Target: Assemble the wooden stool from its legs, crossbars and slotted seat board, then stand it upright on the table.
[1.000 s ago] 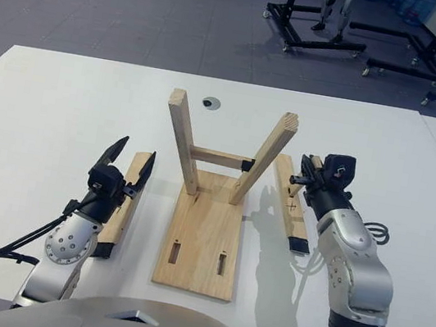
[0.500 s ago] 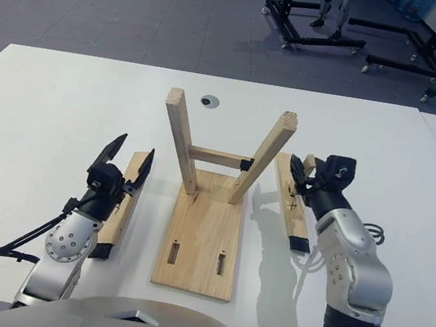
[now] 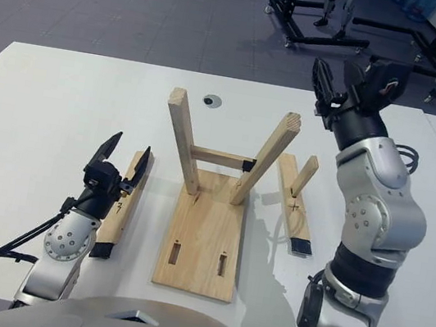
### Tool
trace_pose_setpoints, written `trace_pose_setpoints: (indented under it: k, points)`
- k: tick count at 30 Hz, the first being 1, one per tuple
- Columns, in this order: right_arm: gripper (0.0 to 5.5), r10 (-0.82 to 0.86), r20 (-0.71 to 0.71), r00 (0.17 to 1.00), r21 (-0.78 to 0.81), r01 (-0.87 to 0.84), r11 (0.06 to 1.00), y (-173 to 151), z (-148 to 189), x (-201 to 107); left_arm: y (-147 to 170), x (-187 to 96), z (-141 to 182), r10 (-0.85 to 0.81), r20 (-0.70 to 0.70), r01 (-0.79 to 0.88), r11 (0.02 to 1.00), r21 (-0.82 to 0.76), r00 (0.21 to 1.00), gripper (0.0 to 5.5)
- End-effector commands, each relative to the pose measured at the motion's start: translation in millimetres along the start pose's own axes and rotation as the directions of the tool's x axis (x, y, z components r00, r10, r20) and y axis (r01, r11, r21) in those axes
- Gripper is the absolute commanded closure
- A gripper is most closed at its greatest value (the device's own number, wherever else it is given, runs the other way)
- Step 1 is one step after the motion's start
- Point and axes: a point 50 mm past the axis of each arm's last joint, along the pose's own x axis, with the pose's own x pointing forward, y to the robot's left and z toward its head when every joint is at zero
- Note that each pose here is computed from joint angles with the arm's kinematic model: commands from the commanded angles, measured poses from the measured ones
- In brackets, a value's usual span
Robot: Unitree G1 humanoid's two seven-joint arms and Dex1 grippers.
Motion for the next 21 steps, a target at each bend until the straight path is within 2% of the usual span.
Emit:
trace_pose_setpoints:
  k: [1,3,5,11,17,21]
  points:
    - [2.72,-0.112,-0.208,0.972,-0.055,0.102,0.993,-17.1,-53.6,-20.9,-0.2,1.6,-1.5,-0.021,0.0,0.021,1.0,-0.001,1.0,2.4]
    - [2.72,-0.119,-0.29,0.95,-0.049,0.109,0.993,-14.9,-81.9,-24.1,-0.5,2.8,-2.6,-0.028,-0.002,0.028,1.0,-0.006,1.0,2.4]
    - [2.72,-0.085,-0.28,0.956,-0.022,0.082,0.996,-4.9,-85.8,-13.6,-1.3,5.8,-3.5,-0.042,0.0,0.042,0.999,-0.009,0.999,2.4]
    - [2.72,-0.083,-0.188,0.979,0.008,0.086,0.996,-4.6,-64.0,-4.3,-0.1,5.1,-6.6,-0.03,-0.007,0.03,0.999,-0.017,1.0,2.4]
    - [2.72,-0.102,-0.023,0.995,0.061,0.103,0.993,-6.8,-29.2,-0.3,1.2,4.8,-7.1,-0.015,-0.008,0.015,1.0,-0.019,1.0,2.4]
    - [2.72,-0.072,0.074,0.995,0.082,0.066,0.994,-1.7,-4.7,-13.0,1.6,-0.2,-6.2,-0.007,-0.015,0.007,1.0,-0.017,1.0,2.4]
